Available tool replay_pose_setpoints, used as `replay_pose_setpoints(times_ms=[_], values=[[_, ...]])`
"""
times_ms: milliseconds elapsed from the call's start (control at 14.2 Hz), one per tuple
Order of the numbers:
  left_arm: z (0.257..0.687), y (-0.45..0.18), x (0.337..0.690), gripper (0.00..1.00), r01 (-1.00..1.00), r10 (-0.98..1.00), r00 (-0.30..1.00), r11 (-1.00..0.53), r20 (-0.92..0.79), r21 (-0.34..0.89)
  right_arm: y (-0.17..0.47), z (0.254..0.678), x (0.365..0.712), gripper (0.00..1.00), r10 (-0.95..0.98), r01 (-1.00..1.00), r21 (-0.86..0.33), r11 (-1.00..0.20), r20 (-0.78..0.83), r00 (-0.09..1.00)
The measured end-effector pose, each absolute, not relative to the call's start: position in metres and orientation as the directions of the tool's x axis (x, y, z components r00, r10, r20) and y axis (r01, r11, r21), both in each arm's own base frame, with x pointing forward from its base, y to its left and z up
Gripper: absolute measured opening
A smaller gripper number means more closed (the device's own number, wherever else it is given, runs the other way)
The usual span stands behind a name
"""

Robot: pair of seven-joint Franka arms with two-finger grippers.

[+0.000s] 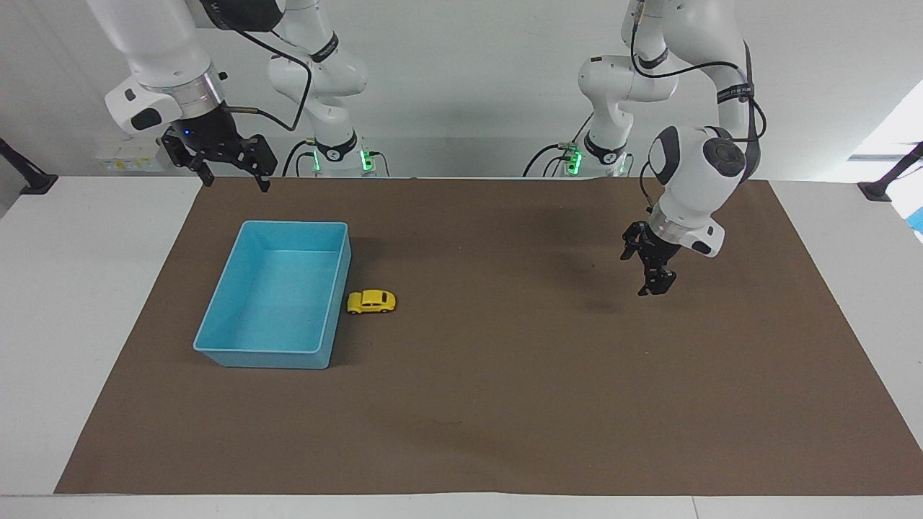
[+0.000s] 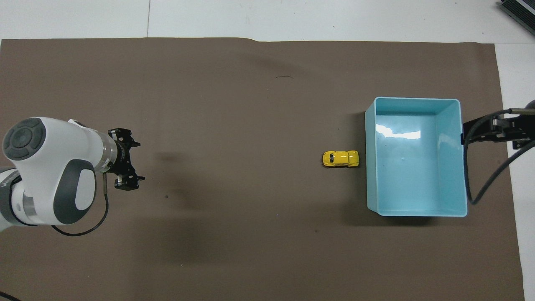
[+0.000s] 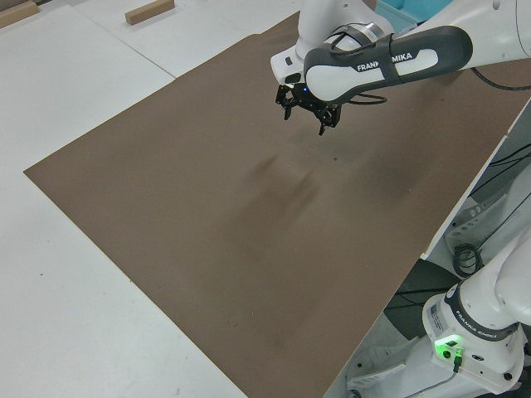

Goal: Wind up and store yellow beetle car
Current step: 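Retract the left gripper while the right gripper reaches toward the car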

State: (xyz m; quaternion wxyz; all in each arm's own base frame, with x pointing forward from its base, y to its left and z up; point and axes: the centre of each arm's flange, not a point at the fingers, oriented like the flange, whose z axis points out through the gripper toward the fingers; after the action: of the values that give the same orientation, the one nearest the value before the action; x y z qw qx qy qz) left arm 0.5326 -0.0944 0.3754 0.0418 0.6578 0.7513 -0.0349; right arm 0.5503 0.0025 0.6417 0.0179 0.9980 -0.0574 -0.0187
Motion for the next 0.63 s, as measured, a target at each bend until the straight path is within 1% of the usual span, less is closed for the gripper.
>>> replay_pose_setpoints(times_ms=[281,493,633], values=[[0.385,-0.095,0.539,1.0,0.991,0.985,-0.129,0.133,-0.115,0.022,0.002,0.642,0.551,1.0,-0.114,-0.113,0.038,-0.993,-0.033,0.993],[0.413,-0.092,0.554,1.0,0.987,0.983,-0.132,0.143,-0.132,0.078,0.003,0.64,0.555,1.0,-0.13,-0.13,0.034,-0.991,-0.004,0.992],[0.437,-0.082,0.566,1.0,0.978,0.979,-0.145,0.164,-0.146,0.127,0.008,0.633,0.556,1.0,-0.204,-0.203,0.033,-0.979,-0.003,0.979]])
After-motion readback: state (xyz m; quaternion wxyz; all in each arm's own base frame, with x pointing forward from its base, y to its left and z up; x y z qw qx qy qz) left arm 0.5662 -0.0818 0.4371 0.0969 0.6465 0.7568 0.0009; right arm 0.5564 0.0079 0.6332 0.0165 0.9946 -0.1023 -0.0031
